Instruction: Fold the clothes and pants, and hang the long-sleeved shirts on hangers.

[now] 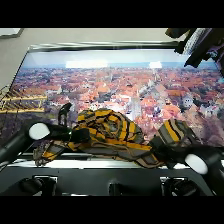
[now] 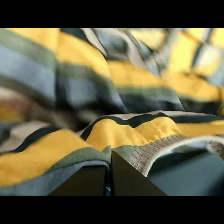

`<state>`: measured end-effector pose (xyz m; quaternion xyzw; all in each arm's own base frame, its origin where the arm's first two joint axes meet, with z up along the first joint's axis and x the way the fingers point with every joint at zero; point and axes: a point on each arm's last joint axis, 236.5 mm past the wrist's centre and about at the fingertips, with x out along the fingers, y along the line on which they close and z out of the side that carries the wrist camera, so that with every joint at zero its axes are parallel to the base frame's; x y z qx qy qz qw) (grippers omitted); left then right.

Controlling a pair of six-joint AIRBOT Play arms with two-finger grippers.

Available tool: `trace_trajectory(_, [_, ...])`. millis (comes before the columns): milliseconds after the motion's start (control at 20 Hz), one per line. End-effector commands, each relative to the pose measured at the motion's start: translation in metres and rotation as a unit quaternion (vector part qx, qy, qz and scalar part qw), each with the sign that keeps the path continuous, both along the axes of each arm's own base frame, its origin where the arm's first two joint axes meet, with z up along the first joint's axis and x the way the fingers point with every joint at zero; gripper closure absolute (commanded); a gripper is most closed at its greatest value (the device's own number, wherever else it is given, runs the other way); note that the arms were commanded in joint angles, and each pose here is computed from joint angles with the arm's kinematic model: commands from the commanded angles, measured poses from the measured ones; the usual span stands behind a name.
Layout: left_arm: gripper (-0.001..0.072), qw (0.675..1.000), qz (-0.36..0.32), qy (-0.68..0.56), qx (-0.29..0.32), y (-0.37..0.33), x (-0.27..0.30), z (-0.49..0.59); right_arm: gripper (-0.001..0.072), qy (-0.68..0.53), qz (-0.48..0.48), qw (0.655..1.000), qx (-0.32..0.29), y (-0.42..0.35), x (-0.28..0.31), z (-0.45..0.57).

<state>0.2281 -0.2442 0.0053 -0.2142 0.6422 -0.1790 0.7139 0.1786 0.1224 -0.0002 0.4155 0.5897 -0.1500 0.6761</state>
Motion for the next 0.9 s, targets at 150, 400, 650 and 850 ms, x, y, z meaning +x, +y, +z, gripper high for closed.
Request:
trace_trajectory(150, [0.0637, 0.999, 0.018, 0.048, 0.001, -0.018, 0.025, -0.061, 0.0604, 0.005, -0.003, 1.000, -0.005, 0.025, 0.058, -0.057])
trace_trajectory(400, [0.0170, 0.999, 0.038, 0.019, 0.021, 0.009, 0.054, -0.053, 0.0270, -0.023, 0.056, 0.993, -0.097, -0.010, 0.061, -0.028])
trace_trajectory(650, [0.0164, 0.992, -0.008, -0.045, 0.121, 0.076, 0.063, -0.022, 0.0315, -0.098, 0.245, 0.957, -0.125, 0.003, 0.048, 0.059])
trace_trajectory(850, [0.0164, 0.981, -0.050, -0.122, 0.142, 0.081, 0.063, 0.008, 0.0219, -0.069, 0.335, 0.919, -0.195, 0.024, 0.018, 0.043])
